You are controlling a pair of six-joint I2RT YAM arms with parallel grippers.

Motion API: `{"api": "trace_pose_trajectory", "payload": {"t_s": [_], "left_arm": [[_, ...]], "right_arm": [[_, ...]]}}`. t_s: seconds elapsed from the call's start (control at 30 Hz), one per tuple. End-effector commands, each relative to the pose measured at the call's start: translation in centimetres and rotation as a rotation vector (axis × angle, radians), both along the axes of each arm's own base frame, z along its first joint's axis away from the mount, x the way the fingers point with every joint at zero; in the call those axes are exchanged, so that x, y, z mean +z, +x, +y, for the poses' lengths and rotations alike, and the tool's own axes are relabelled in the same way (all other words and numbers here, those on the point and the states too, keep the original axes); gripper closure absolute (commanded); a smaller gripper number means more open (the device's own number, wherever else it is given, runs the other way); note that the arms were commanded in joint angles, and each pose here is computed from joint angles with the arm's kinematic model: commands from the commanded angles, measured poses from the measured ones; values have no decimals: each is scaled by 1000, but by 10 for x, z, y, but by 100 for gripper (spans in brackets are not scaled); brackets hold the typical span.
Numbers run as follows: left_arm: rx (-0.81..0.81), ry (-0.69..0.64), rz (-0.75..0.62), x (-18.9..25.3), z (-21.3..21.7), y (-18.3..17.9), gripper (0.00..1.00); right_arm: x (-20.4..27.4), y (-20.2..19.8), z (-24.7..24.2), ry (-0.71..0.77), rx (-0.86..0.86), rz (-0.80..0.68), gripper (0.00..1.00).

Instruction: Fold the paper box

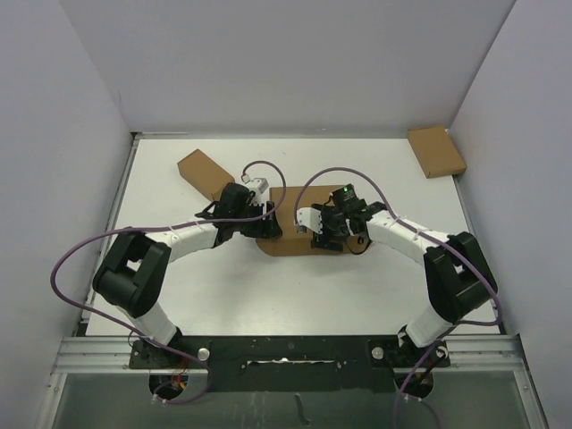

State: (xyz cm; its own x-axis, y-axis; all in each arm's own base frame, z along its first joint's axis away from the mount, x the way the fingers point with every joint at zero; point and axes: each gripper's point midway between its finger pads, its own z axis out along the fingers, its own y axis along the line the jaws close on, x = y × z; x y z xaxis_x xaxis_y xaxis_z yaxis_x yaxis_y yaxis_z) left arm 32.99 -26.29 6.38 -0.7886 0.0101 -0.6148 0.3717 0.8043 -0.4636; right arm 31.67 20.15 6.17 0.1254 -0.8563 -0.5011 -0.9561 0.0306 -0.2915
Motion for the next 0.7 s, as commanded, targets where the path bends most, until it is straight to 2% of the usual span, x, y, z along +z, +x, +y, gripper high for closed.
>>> {"api": "trace_pose_trajectory", "payload": {"t_s": [0.0,0.27,0.43,0.57,0.67], "left_arm": [[-23,-57,-42,23,-11,7,39],[-19,-67,-57,32,-10,9,39],[-19,-79,-80,44,-9,9,39],[-14,-92,-111,58,-8,9,37],[0,-101,-146,74,-5,10,35]], "right_arm": [[-17,1,-9,-72,-5,-56,38],[-10,-1,-7,-48,-8,-71,61],[-7,-1,-6,-36,-14,-66,69],[-2,-2,-4,-16,-20,-52,69],[11,-5,0,42,-29,-15,56]]}}
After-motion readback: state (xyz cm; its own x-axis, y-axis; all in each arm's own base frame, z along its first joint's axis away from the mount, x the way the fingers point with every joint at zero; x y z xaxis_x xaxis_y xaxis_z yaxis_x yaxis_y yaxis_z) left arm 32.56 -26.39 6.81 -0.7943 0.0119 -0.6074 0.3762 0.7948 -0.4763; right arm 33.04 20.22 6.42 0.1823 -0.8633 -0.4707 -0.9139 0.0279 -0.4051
